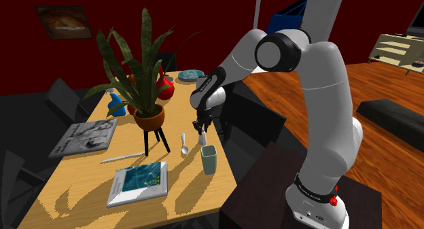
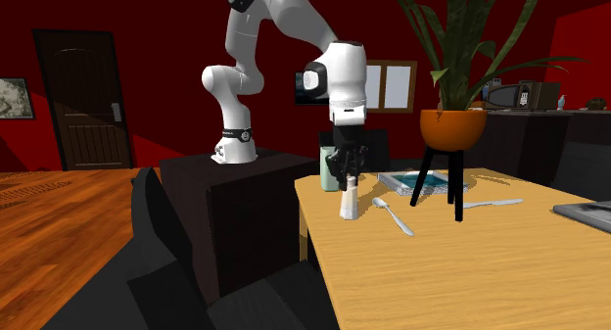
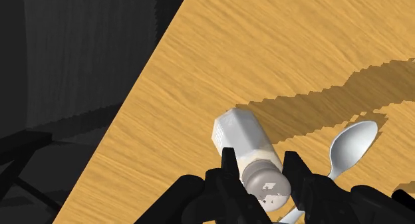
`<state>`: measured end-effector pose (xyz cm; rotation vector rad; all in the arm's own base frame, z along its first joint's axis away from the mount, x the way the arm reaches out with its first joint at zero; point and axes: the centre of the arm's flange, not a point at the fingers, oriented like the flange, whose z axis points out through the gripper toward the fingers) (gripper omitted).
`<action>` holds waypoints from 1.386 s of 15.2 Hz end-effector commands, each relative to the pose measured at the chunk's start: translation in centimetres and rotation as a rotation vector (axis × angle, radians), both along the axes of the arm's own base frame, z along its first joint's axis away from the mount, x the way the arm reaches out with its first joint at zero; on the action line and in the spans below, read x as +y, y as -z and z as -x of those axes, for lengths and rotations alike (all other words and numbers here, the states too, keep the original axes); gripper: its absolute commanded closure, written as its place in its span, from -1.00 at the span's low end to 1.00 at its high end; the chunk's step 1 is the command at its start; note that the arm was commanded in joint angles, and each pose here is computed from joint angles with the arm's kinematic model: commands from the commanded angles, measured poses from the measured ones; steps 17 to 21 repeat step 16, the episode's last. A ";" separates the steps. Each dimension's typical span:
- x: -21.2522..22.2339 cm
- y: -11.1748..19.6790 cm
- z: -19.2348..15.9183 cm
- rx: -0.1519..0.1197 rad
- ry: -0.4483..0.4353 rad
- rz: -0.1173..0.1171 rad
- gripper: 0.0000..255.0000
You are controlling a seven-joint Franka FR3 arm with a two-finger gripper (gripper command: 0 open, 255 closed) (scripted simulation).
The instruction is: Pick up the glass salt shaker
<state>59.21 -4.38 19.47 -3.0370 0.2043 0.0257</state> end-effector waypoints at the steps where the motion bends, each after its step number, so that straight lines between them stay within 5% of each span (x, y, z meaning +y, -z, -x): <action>1: 0.1 -0.8 0.0 0.000 0.000 0.000 1.00; 14: 0.1 -7.7 0.0 0.000 0.000 0.000 1.00; 21: 0.1 -7.8 0.0 0.000 0.000 0.000 1.00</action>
